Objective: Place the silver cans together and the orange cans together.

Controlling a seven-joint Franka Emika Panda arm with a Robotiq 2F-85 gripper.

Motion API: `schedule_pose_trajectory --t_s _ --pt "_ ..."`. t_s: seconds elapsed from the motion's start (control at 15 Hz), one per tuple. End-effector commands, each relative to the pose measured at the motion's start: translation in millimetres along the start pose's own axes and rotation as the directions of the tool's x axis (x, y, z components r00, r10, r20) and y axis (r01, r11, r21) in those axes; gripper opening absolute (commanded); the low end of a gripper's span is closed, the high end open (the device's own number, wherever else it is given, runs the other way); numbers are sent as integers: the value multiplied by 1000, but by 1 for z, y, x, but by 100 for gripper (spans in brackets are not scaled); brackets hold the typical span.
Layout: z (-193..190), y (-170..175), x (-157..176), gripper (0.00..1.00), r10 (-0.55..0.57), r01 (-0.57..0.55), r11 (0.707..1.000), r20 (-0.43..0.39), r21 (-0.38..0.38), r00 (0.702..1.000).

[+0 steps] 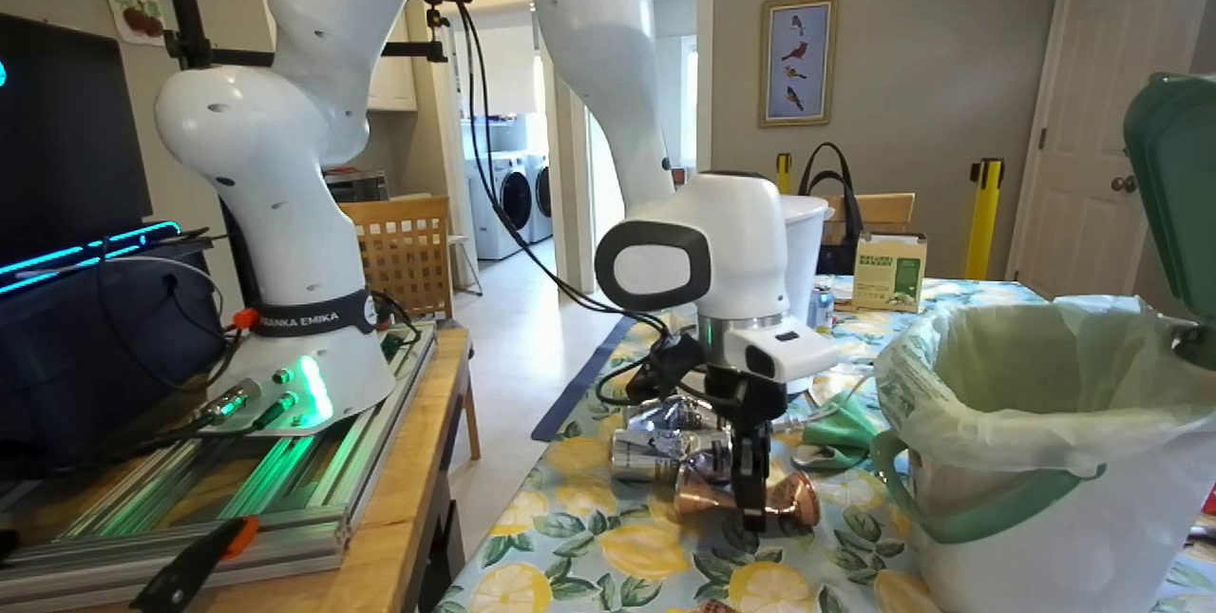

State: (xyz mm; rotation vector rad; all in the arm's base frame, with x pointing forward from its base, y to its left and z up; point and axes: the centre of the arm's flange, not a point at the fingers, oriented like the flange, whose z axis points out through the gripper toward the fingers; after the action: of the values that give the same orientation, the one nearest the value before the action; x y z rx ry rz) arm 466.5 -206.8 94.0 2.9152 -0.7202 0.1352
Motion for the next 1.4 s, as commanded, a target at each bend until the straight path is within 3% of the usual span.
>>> schedule_pose_trajectory --t_s 0.0,0.47,0.53,0.6,1.07,1.27,1.33 --pt "3 19 -5 0 2 -2 1000 7 -21 1000" --pt "-3 51 -12 1 50 -49 997 13 -54 999" --pt "-5 52 -11 9 53 -52 997 11 -50 999" --pt "-9 51 -11 29 52 -52 998 6 -42 999" --pt "-38 11 9 77 12 -9 999 -56 47 998" --pt "-33 -6 15 97 -8 11 998 -47 61 999" --pt "-30 -11 15 100 -11 13 998 -33 60 999"
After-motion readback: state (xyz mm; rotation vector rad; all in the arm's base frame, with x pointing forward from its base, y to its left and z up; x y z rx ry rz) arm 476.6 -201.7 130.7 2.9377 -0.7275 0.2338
